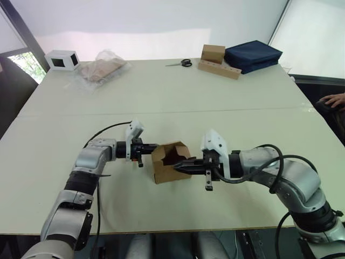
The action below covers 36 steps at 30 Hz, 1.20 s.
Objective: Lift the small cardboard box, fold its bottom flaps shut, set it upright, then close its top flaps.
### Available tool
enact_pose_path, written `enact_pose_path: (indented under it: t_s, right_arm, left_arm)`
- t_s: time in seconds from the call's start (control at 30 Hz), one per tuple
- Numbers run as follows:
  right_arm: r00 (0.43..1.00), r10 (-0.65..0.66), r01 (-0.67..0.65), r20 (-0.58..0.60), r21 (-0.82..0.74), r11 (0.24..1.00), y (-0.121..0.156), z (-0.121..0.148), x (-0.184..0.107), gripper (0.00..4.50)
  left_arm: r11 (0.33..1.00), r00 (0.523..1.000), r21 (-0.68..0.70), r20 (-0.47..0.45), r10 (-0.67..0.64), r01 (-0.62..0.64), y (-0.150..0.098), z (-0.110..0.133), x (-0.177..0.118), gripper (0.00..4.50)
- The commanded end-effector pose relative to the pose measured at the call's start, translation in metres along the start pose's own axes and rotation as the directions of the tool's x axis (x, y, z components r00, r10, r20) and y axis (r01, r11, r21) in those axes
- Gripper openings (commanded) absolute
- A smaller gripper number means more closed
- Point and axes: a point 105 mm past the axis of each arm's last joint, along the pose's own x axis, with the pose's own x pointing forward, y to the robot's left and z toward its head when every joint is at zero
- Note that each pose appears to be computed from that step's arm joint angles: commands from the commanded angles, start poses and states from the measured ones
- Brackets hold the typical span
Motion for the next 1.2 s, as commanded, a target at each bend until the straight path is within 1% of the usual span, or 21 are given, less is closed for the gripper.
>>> enact_pose_path:
  t_s: [0.03, 0.23, 0.43, 0.67, 0.83, 1.2]
  right_arm:
    - [1.0, -0.013, 0.013, 0.007, -0.079, 0.997, 0.001, 0.012, 0.0, 0.0]
    - [1.0, -0.01, 0.009, -0.016, -0.09, 0.996, -0.002, 0.008, 0.005, 0.0]
    - [1.0, -0.008, 0.007, -0.012, -0.079, 0.997, -0.005, 0.006, 0.009, 0.0]
    - [1.0, -0.006, 0.005, -0.018, -0.065, 0.998, -0.006, 0.003, 0.011, 0.0]
    - [0.999, -0.026, 0.024, -0.036, -0.06, 0.998, -0.011, -0.004, 0.014, 0.0]
    - [0.999, -0.03, 0.029, -0.035, -0.023, 0.999, -0.016, -0.012, 0.02, 0.0]
  left_arm:
    - [0.998, 0.999, 0.054, 0.039, -0.025, 0.023, -0.005, 0.02, -0.002, 0.02]
    - [0.997, 0.998, 0.059, 0.041, -0.046, 0.043, -0.01, 0.024, 0.0, 0.02]
    - [0.997, 0.997, 0.058, 0.049, -0.052, 0.049, -0.012, 0.027, 0.002, 0.02]
    - [0.996, 0.996, 0.055, 0.042, -0.072, 0.07, -0.017, 0.025, 0.005, 0.02]
    - [0.996, 0.996, 0.054, 0.041, -0.074, 0.071, -0.018, 0.024, 0.006, 0.02]
    - [0.997, 0.997, 0.058, 0.046, -0.058, 0.055, -0.015, 0.024, 0.007, 0.02]
